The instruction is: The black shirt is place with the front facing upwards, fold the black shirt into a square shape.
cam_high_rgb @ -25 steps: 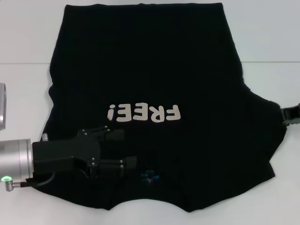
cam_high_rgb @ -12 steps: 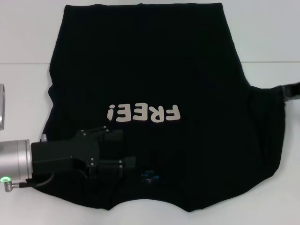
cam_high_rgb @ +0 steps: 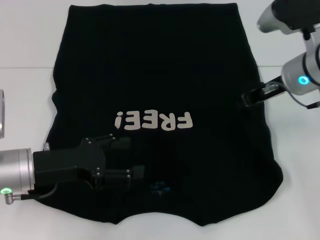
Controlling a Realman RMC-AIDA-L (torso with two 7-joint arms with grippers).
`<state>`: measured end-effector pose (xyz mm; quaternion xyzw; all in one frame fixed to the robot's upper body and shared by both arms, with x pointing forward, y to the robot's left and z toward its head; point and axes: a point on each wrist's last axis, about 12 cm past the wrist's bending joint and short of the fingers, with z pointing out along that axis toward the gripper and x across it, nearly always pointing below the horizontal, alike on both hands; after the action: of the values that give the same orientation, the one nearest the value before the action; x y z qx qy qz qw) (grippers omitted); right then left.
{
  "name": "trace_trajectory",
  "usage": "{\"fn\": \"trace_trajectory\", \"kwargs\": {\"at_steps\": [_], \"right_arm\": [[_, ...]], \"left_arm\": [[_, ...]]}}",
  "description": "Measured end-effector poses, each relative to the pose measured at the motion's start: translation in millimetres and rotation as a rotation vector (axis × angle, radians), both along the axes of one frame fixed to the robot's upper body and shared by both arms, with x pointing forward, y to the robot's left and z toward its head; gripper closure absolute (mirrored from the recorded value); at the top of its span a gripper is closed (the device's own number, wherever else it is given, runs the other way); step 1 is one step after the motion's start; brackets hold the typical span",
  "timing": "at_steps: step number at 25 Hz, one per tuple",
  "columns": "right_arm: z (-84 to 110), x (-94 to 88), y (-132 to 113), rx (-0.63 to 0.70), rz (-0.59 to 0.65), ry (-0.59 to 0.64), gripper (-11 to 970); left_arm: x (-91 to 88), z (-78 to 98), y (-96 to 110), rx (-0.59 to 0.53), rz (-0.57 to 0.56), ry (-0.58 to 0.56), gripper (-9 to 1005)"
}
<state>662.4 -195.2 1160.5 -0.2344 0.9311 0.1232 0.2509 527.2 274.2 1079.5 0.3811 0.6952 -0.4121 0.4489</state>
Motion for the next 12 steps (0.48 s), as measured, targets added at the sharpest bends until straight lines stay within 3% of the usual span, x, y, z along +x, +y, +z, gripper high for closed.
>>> {"fn": "trace_trajectory", "kwargs": {"at_steps": [10, 12], "right_arm": [[-5.8, -9.6, -1.2, 0.103, 0.059, 0.03, 826], [-9.9, -12.6, -6.7, 0.129, 0.059, 0.031, 761]], "left_arm": [[-0.5, -1.0, 0.5, -0.012, 0.018, 0.007, 94], [0.7, 0.1, 1.0, -0.024, 0.031, 0.027, 95]]}}
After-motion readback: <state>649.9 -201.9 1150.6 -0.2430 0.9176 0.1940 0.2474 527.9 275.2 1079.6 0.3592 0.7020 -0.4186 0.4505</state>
